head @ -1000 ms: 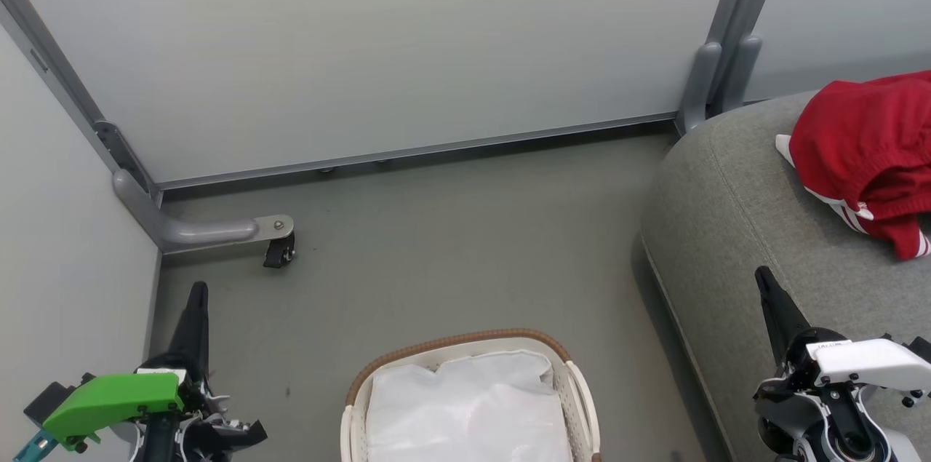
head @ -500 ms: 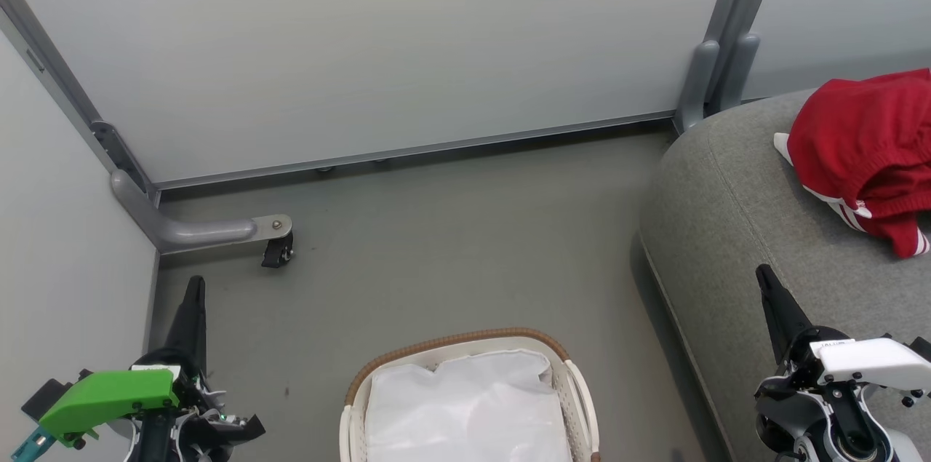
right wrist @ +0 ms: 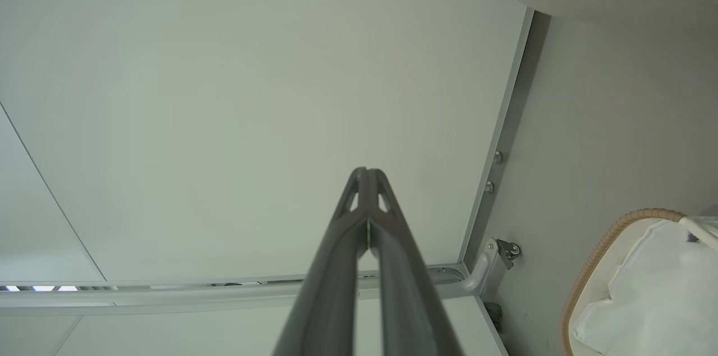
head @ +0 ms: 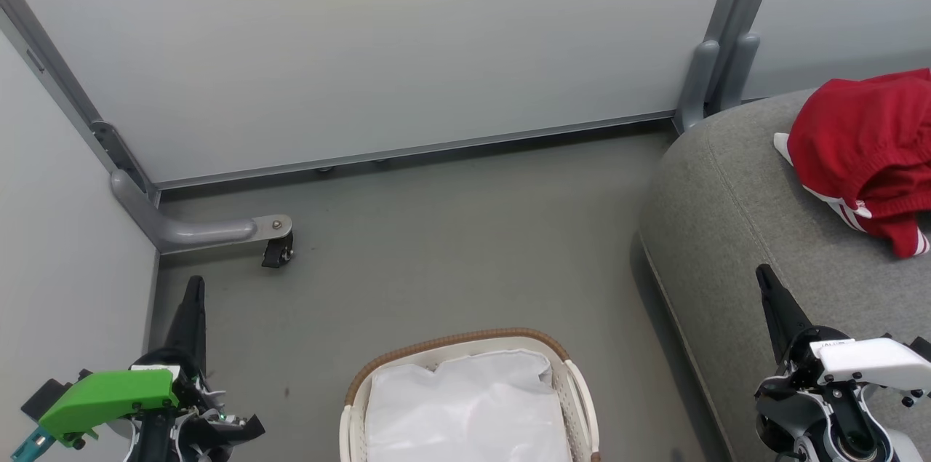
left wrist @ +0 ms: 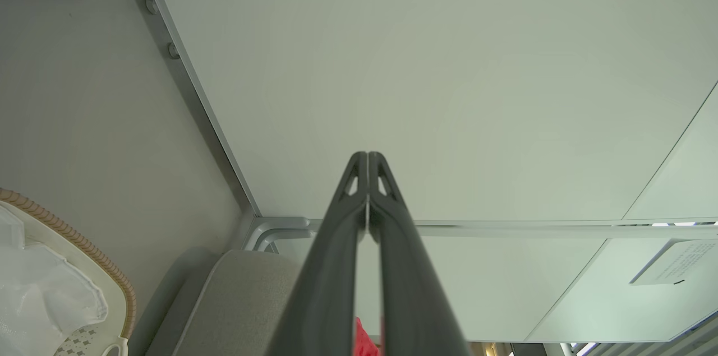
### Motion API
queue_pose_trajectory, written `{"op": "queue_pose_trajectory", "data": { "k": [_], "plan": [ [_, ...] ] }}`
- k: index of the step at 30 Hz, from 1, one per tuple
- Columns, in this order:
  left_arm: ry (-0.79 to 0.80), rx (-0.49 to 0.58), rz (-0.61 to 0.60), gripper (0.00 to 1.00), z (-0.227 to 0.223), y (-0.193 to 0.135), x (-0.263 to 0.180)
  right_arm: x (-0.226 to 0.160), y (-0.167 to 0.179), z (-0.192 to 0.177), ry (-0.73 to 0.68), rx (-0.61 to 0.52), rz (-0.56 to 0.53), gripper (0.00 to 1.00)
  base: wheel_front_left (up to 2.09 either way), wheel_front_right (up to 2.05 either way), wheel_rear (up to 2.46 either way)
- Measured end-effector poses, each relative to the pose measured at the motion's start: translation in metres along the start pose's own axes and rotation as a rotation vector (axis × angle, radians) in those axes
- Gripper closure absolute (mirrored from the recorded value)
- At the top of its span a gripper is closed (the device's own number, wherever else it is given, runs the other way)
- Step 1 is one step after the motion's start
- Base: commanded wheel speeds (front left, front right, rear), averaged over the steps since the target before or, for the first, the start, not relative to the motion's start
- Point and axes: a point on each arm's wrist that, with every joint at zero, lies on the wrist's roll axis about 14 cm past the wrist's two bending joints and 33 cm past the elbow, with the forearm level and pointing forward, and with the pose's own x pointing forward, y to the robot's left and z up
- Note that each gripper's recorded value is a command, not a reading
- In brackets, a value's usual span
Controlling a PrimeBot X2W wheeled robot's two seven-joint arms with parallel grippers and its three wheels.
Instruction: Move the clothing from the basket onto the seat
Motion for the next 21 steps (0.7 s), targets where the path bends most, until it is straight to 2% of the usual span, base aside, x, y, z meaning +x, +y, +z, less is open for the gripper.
{"op": "queue_pose_trajectory", "data": {
  "k": [21],
  "plan": [
    [-0.001, 0.0, 0.0, 1.0, 0.0003, 0.0, 0.0, 0.0, 0.0, 0.0, 0.0, 0.0, 0.0, 1.0, 0.0, 0.0, 0.0]
  ]
}}
